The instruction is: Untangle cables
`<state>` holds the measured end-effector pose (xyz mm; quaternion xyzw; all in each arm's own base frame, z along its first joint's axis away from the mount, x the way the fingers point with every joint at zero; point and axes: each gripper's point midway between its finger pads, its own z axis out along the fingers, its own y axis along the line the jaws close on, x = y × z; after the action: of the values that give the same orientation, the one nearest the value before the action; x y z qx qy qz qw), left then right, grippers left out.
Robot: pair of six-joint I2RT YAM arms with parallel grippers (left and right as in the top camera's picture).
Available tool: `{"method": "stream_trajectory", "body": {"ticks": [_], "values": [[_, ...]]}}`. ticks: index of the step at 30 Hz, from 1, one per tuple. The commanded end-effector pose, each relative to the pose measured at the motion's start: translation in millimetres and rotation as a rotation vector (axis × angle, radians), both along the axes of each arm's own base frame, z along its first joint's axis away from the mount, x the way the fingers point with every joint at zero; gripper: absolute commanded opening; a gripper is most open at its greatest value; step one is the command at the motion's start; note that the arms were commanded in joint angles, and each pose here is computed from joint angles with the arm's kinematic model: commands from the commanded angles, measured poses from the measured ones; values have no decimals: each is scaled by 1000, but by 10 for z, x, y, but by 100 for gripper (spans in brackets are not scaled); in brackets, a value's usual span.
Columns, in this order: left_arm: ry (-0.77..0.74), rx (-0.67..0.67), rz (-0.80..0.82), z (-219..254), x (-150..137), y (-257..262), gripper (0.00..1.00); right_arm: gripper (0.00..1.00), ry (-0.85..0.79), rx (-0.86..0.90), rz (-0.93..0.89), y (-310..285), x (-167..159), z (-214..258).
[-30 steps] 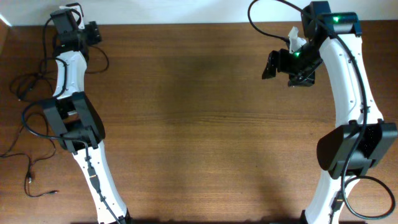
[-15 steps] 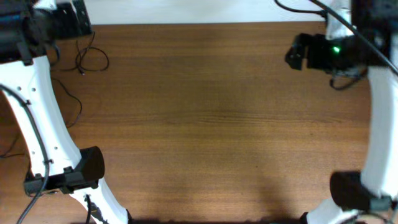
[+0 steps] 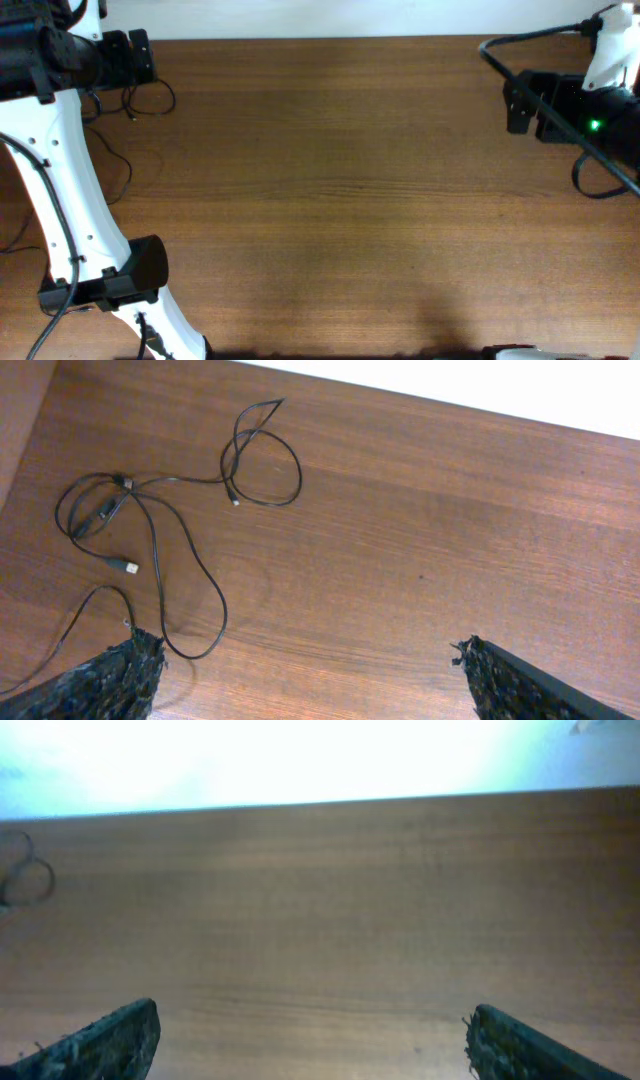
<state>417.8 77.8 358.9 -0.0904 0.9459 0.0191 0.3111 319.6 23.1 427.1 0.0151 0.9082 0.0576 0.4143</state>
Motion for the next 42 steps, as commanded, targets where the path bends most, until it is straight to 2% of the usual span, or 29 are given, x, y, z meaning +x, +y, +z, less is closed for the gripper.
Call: {"method": "stream_trajectory", "body": {"ticks": [1, 5, 11, 14, 18, 38, 42], "values": [[2, -6, 7, -11, 4, -3, 100, 99, -114, -61, -11, -89, -163, -46], [3, -7, 8, -11, 3, -1, 99, 99, -280, -53, -25, -121, -363, -609], [3, -7, 8, -11, 3, -1, 99, 99, -580, -28, -18, -131, -743, -1810], [3, -7, 7, -11, 3, -3, 99, 99, -637, -28, -19, -131, -769, -2316], [3, -7, 8, -11, 3, -1, 100, 99, -643, -30, -23, -139, -751, -2640], [32, -14, -12, -101, -18, -57, 99, 99, -642, -34, -33, -157, -737, -2695], [-154, 1, -103, -60, 26, -419, 99, 99, -642, -34, -34, -158, -737, -2695]]}}
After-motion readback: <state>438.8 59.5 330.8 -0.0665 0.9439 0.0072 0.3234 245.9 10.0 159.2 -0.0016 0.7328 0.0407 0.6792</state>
